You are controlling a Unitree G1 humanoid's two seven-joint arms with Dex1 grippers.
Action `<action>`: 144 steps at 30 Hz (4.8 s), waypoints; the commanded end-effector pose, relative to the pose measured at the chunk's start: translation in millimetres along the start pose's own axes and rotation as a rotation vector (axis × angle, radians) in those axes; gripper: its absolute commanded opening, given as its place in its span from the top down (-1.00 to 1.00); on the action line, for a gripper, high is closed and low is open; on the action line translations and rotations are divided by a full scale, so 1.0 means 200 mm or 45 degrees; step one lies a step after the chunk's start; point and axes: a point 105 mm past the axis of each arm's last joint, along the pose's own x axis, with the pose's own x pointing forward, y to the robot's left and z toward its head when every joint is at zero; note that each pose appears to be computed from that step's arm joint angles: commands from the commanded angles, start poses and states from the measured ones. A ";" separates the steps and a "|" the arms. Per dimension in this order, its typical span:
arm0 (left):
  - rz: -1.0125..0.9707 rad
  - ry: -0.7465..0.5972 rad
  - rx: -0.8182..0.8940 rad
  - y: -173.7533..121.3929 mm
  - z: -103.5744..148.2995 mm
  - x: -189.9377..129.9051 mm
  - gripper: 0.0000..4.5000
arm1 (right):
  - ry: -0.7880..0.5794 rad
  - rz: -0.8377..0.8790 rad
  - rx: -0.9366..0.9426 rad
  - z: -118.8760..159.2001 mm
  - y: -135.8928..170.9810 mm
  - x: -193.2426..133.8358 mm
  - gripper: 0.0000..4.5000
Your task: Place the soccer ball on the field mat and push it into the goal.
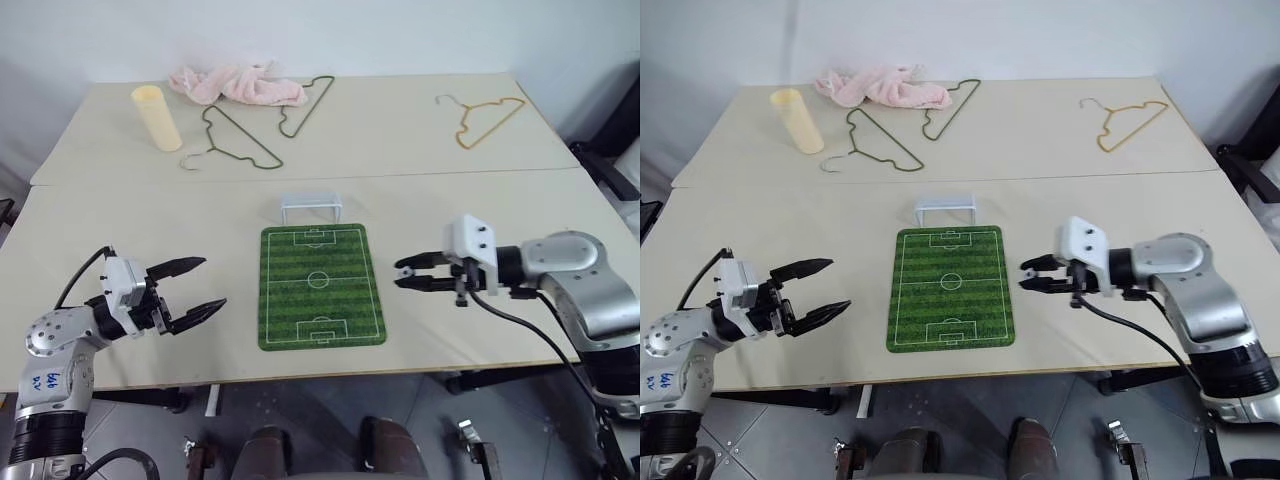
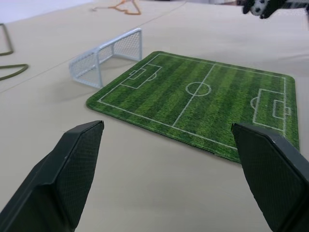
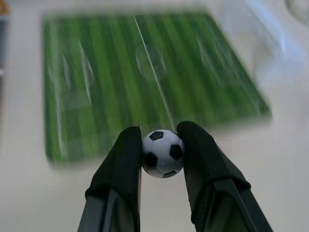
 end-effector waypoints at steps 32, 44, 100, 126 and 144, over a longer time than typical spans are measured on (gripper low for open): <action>0.043 0.046 0.052 -0.15 -0.05 -0.15 -1.00 | 0.046 0.412 -0.112 0.01 0.15 0.59 0.62; 0.055 0.037 0.059 -0.14 -0.04 -0.14 -1.00 | 0.040 0.426 -0.128 0.02 0.16 0.61 0.62; -0.015 0.032 0.069 -0.08 -0.01 -0.10 -1.00 | -0.117 0.267 0.045 0.04 0.35 0.51 0.99; 0.103 0.008 0.090 0.06 0.02 -0.05 -1.00 | -0.287 -0.533 0.036 0.17 -0.43 0.15 0.99; 0.502 -0.029 -0.059 0.20 -0.03 -0.29 -1.00 | -0.134 -0.296 0.232 -0.41 -0.19 -0.31 -0.76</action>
